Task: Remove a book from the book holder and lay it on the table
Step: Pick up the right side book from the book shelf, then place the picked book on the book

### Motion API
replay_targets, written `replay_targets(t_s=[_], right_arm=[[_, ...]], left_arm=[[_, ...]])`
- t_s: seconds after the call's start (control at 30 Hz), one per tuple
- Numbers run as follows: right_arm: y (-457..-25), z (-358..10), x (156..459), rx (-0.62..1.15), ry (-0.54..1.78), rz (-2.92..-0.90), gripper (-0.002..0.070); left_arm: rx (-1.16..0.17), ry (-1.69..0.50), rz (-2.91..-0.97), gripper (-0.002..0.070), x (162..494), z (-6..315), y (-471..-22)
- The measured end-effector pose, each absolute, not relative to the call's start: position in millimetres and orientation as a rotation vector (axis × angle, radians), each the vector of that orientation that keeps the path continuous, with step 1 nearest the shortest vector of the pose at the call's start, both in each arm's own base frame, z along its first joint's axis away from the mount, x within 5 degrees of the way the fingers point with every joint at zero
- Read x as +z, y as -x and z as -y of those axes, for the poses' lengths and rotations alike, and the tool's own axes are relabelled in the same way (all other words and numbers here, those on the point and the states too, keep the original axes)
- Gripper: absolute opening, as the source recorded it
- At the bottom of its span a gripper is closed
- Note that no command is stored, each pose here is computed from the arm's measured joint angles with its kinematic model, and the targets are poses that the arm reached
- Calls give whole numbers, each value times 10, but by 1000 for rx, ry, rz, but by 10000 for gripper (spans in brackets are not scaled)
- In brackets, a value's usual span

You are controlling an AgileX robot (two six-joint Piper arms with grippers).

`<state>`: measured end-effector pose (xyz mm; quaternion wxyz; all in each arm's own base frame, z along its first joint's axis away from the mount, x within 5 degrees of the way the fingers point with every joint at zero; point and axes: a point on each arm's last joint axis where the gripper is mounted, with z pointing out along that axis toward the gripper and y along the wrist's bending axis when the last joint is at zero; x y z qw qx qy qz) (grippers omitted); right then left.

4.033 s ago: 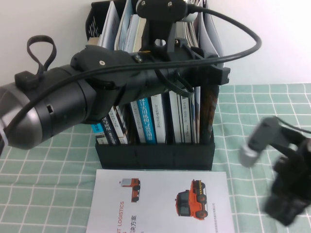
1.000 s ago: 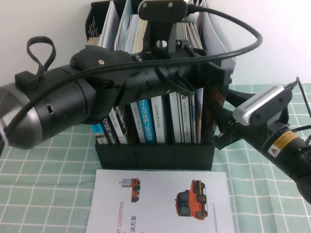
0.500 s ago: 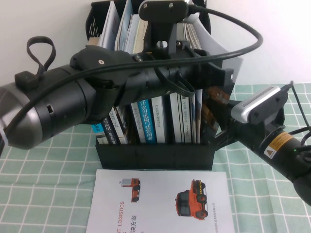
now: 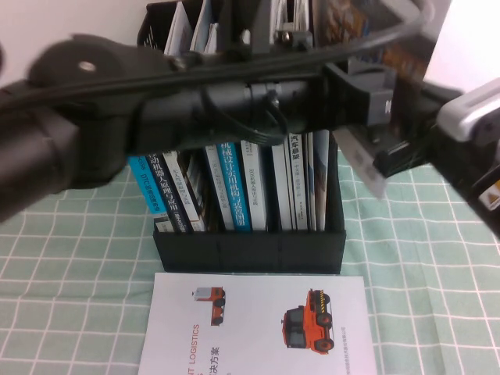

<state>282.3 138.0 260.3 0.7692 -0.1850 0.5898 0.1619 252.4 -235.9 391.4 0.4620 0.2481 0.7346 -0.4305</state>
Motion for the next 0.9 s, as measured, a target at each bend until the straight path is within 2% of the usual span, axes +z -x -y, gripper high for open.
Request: replay_targets(t_s=[0.13, 0.27, 0.4, 0.5, 0.73, 0.9], right_arm=[[-2691, -1301, 2903, 343, 370, -1186, 19], [-2495, -1212, 3201, 340, 352, -1090, 18], [-2213, -1117, 3554, 339, 364, -958, 18], [-1973, -1060, 3754, 330, 426, -911, 18], [-1630, -1060, 3858, 437, 585, -973, 18], [-1511, -1164, 3772, 592, 718, -1060, 18]], left_arm=[[-1108, -642, -1726, -3, 4233, 2204, -2254], [-1030, -673, -1642, -2, 4520, 1981, -2002], [-827, -703, -1630, -3, 4681, 1696, -1782], [-654, -699, -1697, -2, 4716, 1469, -1656], [-245, -455, -1966, -3, 4645, 907, -1515], [-183, -279, -1954, -2, 4602, 606, -1303]])
